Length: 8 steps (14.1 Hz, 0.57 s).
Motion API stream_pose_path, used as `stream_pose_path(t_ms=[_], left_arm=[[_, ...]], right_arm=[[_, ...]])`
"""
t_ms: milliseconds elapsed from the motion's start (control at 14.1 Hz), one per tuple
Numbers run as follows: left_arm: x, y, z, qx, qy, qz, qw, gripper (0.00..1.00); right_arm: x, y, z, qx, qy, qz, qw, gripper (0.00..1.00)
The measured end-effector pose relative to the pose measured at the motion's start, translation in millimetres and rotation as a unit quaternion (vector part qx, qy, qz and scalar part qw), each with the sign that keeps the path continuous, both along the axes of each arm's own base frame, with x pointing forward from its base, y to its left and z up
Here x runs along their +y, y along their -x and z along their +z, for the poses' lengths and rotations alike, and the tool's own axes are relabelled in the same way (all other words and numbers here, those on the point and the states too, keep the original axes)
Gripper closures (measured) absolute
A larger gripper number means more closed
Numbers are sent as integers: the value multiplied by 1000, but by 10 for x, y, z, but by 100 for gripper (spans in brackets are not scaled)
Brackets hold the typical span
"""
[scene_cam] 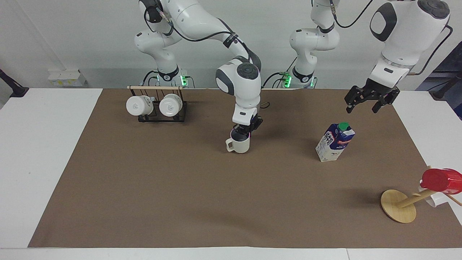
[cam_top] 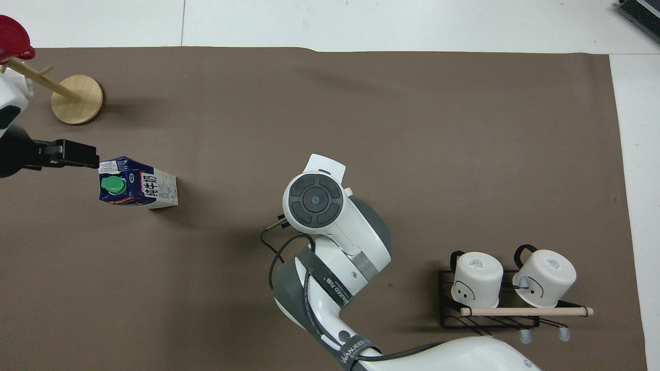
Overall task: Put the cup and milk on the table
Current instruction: 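Carry the white mug toward the table centre with the right gripper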
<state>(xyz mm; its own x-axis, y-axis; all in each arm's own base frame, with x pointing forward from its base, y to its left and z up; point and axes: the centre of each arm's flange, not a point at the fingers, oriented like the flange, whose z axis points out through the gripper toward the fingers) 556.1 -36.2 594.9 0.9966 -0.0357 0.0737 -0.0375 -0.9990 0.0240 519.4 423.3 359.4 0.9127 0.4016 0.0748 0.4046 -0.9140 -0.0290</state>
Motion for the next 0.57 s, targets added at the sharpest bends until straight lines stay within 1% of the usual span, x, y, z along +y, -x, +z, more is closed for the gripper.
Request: stream_pose_path(t_ms=[424, 495, 566], left_arm=[[0, 1, -6, 1, 0, 0, 1000, 0], [0, 1, -7, 1, 0, 0, 1000, 0], [0, 1, -8, 1, 0, 0, 1000, 0]], right_arm=[[36, 12, -90, -4, 8, 9, 1000, 95], [42, 16, -90, -4, 8, 9, 1000, 89], [43, 14, -90, -5, 7, 9, 1000, 79]])
